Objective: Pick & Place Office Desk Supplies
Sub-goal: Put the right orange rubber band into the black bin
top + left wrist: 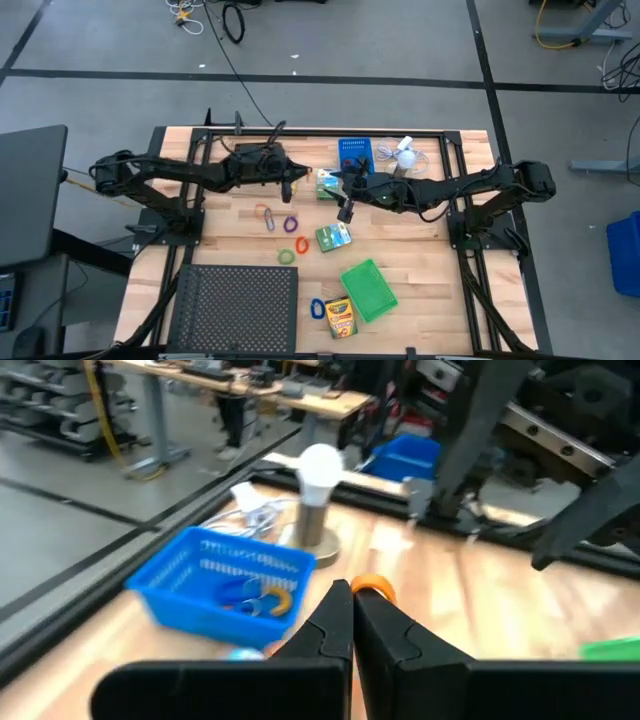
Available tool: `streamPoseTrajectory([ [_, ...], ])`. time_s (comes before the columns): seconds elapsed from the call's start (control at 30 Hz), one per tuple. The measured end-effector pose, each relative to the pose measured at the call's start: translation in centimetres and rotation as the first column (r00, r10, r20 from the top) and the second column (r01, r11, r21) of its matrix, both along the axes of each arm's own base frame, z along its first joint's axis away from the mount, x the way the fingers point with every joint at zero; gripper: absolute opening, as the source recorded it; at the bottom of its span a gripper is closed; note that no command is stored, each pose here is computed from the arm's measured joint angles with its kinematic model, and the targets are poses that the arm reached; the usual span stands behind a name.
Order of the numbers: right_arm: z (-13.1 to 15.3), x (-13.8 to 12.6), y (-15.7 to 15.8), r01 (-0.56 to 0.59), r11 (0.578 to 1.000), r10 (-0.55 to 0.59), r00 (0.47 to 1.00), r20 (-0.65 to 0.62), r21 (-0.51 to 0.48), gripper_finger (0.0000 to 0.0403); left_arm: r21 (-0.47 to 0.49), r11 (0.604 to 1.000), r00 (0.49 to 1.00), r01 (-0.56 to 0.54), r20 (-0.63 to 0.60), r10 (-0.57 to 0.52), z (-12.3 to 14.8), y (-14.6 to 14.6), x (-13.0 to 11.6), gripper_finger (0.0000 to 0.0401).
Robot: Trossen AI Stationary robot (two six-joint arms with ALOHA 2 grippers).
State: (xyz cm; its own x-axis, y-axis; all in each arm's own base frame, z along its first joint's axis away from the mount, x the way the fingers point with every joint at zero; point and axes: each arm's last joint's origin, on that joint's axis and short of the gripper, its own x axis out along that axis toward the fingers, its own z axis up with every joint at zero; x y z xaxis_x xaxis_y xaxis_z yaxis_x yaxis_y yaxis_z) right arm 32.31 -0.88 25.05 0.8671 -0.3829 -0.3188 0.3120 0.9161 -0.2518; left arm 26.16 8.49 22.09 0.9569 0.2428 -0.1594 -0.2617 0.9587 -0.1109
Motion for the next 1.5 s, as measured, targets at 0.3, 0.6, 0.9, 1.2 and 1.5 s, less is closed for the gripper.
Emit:
streamPoseTrajectory([
  [0.3, -1.4, -0.3, 0.6, -0.195, 0.978, 0.198, 0.98, -0.027, 0.074, 0.0209, 0.113, 0.978, 0.959, -0.177, -0.205, 0.197, 2.1, 0.3, -4.8, 0.0001],
  [0.6, -2.7, -1.1, 1.1, -0.384, 0.923, 0.38, 0.921, 0.081, 0.031, 0.0197, 0.089, 0.937, 0.855, -0.338, -0.386, 0.346, 1.9, 1.2, -8.9, 0.0001],
  [0.9, -2.8, -1.2, 1.1, -0.391, 0.92, 0.391, 0.918, 0.072, -0.005, 0.0197, 0.072, 0.884, 0.77, -0.463, -0.462, 0.441, 0.7, 3.8, -9.9, 0.0001],
  [1.2, -2.8, -1.2, 1.1, -0.397, 0.918, 0.397, 0.915, 0.066, -0.015, 0.0197, 0.043, 0.841, 0.659, -0.539, -0.6, 0.453, -2.6, 6.4, -9.7, 0.0001],
  [1.5, -2.8, -1.2, 1.1, -0.397, 0.918, 0.397, 0.916, 0.06, -0.011, 0.0197, 0.013, 0.831, 0.63, -0.556, -0.645, 0.432, -3.2, 7.2, -9.7, 0.0001],
])
